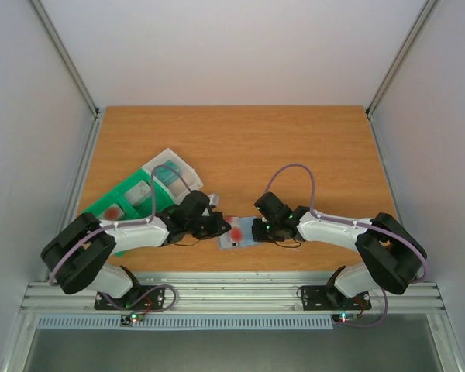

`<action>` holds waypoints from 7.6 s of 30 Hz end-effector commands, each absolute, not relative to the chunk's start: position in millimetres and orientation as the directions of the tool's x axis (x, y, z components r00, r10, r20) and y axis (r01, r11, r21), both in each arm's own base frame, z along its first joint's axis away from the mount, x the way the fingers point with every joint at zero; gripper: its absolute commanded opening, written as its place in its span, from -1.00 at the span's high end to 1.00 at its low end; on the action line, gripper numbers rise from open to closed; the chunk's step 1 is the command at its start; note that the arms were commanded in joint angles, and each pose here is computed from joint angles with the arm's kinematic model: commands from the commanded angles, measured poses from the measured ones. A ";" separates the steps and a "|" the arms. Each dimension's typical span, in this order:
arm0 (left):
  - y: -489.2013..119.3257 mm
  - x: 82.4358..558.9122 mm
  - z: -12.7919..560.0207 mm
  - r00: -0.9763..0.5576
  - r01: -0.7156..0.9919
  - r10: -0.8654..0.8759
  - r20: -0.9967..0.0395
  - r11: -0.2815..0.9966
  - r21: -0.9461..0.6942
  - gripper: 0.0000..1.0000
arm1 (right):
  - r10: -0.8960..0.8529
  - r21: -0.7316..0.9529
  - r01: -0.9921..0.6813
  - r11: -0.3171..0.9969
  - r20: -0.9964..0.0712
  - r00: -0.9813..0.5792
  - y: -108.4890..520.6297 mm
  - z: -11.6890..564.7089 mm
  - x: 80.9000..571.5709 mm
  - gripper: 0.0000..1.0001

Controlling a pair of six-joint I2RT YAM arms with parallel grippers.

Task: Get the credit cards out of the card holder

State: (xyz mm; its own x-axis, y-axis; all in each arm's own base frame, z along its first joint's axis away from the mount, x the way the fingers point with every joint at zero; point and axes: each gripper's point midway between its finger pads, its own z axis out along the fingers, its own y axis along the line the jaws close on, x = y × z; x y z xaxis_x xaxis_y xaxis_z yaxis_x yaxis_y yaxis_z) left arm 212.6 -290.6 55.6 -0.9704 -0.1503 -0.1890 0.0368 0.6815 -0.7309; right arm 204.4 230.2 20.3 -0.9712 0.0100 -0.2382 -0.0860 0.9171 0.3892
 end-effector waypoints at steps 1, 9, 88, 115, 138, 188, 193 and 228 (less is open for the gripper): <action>-270.6 217.6 56.8 -0.952 0.027 -0.189 -0.241 0.731 -0.682 0.99 | 0.017 0.308 -0.047 0.950 -0.201 -0.979 211.8 2.0 197.0 0.81; -251.7 219.0 85.1 -0.920 0.016 -0.258 -0.297 0.730 -0.683 0.99 | 0.017 0.373 -0.076 0.925 -0.240 -0.971 221.9 23.4 200.8 0.76; -259.0 76.6 305.1 -0.767 0.635 0.110 -0.632 -0.007 -0.772 0.10 | -0.330 0.714 -0.698 0.057 -0.646 -0.688 259.8 315.7 66.6 0.98; -259.8 72.5 320.1 -0.745 0.656 0.118 -0.657 -0.049 -0.753 0.17 | -0.418 0.764 -0.646 -0.011 -0.590 -0.691 268.7 309.5 59.7 0.98; -245.0 86.4 330.4 -0.716 0.696 0.012 -0.698 0.091 -0.713 -0.04 | -0.369 0.756 -0.654 0.041 -0.597 -0.713 272.7 315.0 72.6 0.98; -148.4 211.3 258.7 -0.613 0.195 -0.331 -0.718 0.817 -0.543 0.99 | -0.199 0.724 -0.589 0.358 -0.558 -0.806 257.6 281.9 113.1 -0.97; -80.9 221.1 243.5 -0.533 -0.119 -0.422 -0.733 0.895 -0.429 0.99 | -0.197 0.735 -0.577 0.356 -0.545 -0.815 256.8 279.1 111.0 -0.97; 90.6 241.9 152.3 -0.230 -0.638 -0.791 -0.567 0.562 -0.525 0.99 | -0.201 0.724 -0.591 0.355 -0.558 -0.805 243.2 283.2 97.8 -0.97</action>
